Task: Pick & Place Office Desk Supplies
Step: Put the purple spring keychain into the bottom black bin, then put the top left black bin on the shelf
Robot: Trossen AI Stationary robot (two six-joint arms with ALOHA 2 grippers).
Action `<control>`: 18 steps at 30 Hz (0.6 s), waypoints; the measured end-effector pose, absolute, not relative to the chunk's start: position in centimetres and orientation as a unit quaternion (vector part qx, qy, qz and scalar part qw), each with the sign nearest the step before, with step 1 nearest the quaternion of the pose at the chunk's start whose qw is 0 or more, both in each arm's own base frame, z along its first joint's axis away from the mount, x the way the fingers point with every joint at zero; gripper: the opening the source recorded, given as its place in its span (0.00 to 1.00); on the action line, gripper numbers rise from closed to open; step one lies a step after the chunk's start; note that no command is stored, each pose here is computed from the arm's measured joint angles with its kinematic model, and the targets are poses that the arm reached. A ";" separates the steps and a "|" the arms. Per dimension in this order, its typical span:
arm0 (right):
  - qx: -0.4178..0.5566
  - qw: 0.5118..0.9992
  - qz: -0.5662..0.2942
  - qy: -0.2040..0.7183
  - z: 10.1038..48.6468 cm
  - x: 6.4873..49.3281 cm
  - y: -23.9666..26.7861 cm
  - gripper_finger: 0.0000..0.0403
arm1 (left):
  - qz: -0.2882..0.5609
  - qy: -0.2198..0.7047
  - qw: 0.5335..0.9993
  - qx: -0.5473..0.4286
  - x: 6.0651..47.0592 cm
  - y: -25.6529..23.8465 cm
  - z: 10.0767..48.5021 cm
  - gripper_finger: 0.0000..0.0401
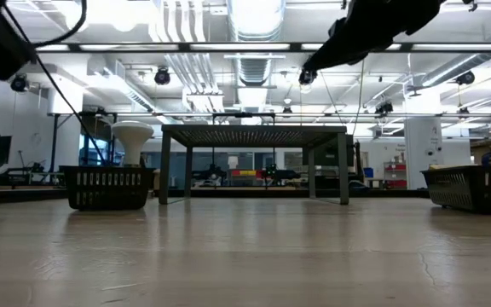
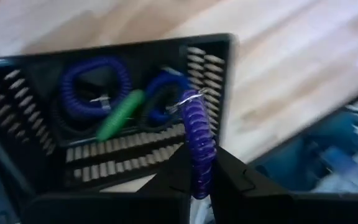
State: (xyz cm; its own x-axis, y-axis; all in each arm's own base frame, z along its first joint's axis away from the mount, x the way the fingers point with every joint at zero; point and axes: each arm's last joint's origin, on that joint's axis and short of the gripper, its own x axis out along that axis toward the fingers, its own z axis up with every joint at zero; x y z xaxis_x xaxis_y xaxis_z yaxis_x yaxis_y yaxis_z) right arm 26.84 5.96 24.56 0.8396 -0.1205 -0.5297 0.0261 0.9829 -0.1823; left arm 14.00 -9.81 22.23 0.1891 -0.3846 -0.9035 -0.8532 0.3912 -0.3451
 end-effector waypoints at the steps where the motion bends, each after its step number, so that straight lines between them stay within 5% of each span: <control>1: -0.083 0.956 -0.038 0.278 24.6 26.7 5.9 0.44 | 0.214 0.608 0.569 -0.511 13.9 -9.8 21.8 0.09; 9: -0.070 0.959 -0.042 0.272 24.9 26.5 5.9 0.44 | 0.224 0.619 0.554 -0.509 13.9 -9.8 21.0 0.11; 18: -0.071 0.958 -0.042 0.276 24.7 26.6 5.9 0.44 | 0.218 0.637 0.526 -0.520 13.7 -9.9 21.1 0.29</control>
State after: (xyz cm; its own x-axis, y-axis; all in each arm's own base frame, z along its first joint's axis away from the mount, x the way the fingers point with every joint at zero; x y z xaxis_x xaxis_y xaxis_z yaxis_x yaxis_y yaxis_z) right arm 26.57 5.90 24.70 0.8437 -0.1189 -0.5235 0.0408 0.9866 -0.1582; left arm 13.75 -9.95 21.12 0.0936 -0.4319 -0.8971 -0.8916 0.3646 -0.2685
